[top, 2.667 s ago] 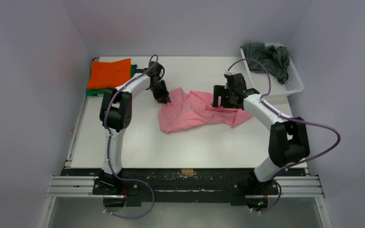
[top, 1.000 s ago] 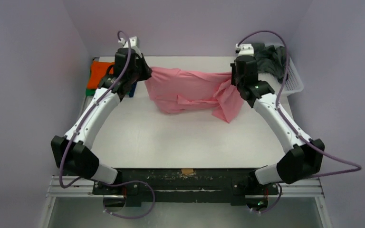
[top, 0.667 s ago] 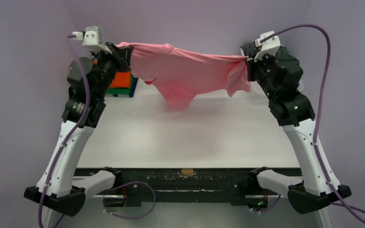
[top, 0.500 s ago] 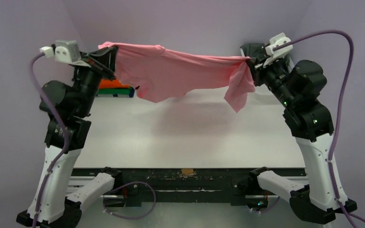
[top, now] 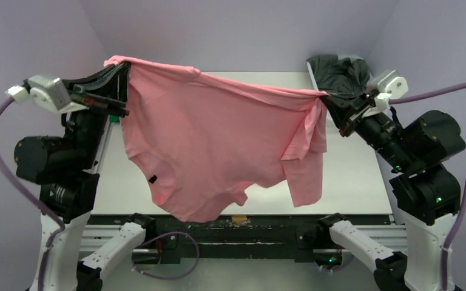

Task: Fold and stack the t-shirts
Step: Flatten out the tshirt

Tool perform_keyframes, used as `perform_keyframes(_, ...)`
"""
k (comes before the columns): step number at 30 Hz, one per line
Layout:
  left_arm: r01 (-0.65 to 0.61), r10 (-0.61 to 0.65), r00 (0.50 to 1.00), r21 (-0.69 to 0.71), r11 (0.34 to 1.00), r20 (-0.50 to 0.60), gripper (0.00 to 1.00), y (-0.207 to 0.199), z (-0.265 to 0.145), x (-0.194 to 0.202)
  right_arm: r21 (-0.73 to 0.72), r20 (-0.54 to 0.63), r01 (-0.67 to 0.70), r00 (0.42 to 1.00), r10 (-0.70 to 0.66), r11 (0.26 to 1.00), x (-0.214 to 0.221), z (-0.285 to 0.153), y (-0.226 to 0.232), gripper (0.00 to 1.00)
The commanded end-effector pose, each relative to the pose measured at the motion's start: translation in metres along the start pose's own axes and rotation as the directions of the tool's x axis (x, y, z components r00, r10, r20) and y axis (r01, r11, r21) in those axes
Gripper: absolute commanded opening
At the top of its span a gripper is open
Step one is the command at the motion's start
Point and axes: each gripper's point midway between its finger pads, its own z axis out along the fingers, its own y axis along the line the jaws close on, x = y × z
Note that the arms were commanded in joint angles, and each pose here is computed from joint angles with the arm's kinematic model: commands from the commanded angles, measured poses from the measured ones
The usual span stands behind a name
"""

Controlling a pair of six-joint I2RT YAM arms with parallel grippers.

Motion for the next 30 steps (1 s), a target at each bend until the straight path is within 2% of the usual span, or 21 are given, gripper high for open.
perform_keyframes(1,-0.071,0.039,0.988,-0.217,0.974,-0.15,0.0,0.051,0.045,0.06,0.096,-0.114,-0.086,0.989,0.097,0.992,0.05,0.042,-0.02,0.05)
perform_keyframes(4,-0.182,0.065,0.951,-0.378,0.908,-0.302,0.0,0.098,0.071,0.135,0.187,-0.236,-0.106,0.96,0.149,0.977,0.101,0.068,-0.036,0.06)
perform_keyframes(6,-0.276,0.073,0.903,-0.439,0.855,-0.424,0.0,0.126,0.081,0.193,0.217,-0.328,-0.114,0.927,0.182,0.97,0.147,0.093,-0.042,0.07)
perform_keyframes(10,-0.461,0.023,0.729,-0.466,0.755,-0.684,0.01,0.179,0.091,0.319,0.304,-0.515,-0.103,0.819,0.254,0.947,0.242,0.135,-0.057,0.1)
perform_keyframes(11,-0.494,-0.009,0.671,-0.456,0.74,-0.742,0.14,0.192,0.09,0.355,0.33,-0.553,-0.098,0.786,0.276,0.939,0.268,0.146,-0.064,0.16)
perform_keyframes(13,-0.525,-0.101,0.574,-0.46,0.716,-0.813,0.4,0.216,0.087,0.409,0.354,-0.62,-0.085,0.724,0.302,0.931,0.319,0.175,-0.076,0.46)
perform_keyframes(15,-0.546,-0.188,0.491,-0.468,0.695,-0.851,0.73,0.232,0.08,0.448,0.387,-0.686,-0.044,0.654,0.319,0.921,0.369,0.205,-0.089,0.59)
perform_keyframes(16,-0.541,-0.22,0.462,-0.469,0.698,-0.859,0.94,0.234,0.077,0.46,0.412,-0.716,-0.016,0.613,0.334,0.911,0.388,0.214,-0.096,0.63)
perform_keyframes(17,-0.524,-0.244,0.445,-0.471,0.709,-0.862,0.99,0.234,0.076,0.469,0.436,-0.742,0.022,0.575,0.346,0.9,0.404,0.221,-0.104,0.67)
perform_keyframes(18,-0.506,-0.257,0.436,-0.471,0.722,-0.862,1.0,0.233,0.075,0.476,0.451,-0.759,0.049,0.546,0.354,0.891,0.416,0.225,-0.109,0.72)
perform_keyframes(19,-0.477,-0.26,0.445,-0.472,0.741,-0.857,1.0,0.228,0.077,0.475,0.455,-0.773,0.066,0.525,0.356,0.888,0.426,0.228,-0.111,0.74)
perform_keyframes(22,-0.403,-0.266,0.478,-0.478,0.781,-0.837,1.0,0.214,0.075,0.469,0.481,-0.759,0.047,0.523,0.388,0.876,0.428,0.222,-0.107,0.78)
perform_keyframes(24,-0.369,-0.296,0.466,-0.487,0.791,-0.834,1.0,0.204,0.063,0.466,0.476,-0.742,0.022,0.547,0.388,0.879,0.425,0.213,-0.1,0.82)
perform_keyframes(26,-0.327,-0.346,0.43,-0.502,0.801,-0.834,1.0,0.191,0.045,0.466,0.484,-0.738,0.01,0.542,0.402,0.875,0.422,0.195,-0.093,0.83)
perform_keyframes(30,-0.146,-0.459,0.334,-0.526,0.838,-0.823,1.0,0.145,0.009,0.473,0.506,-0.762,0.025,0.481,0.433,0.862,0.427,0.142,-0.075,0.79)
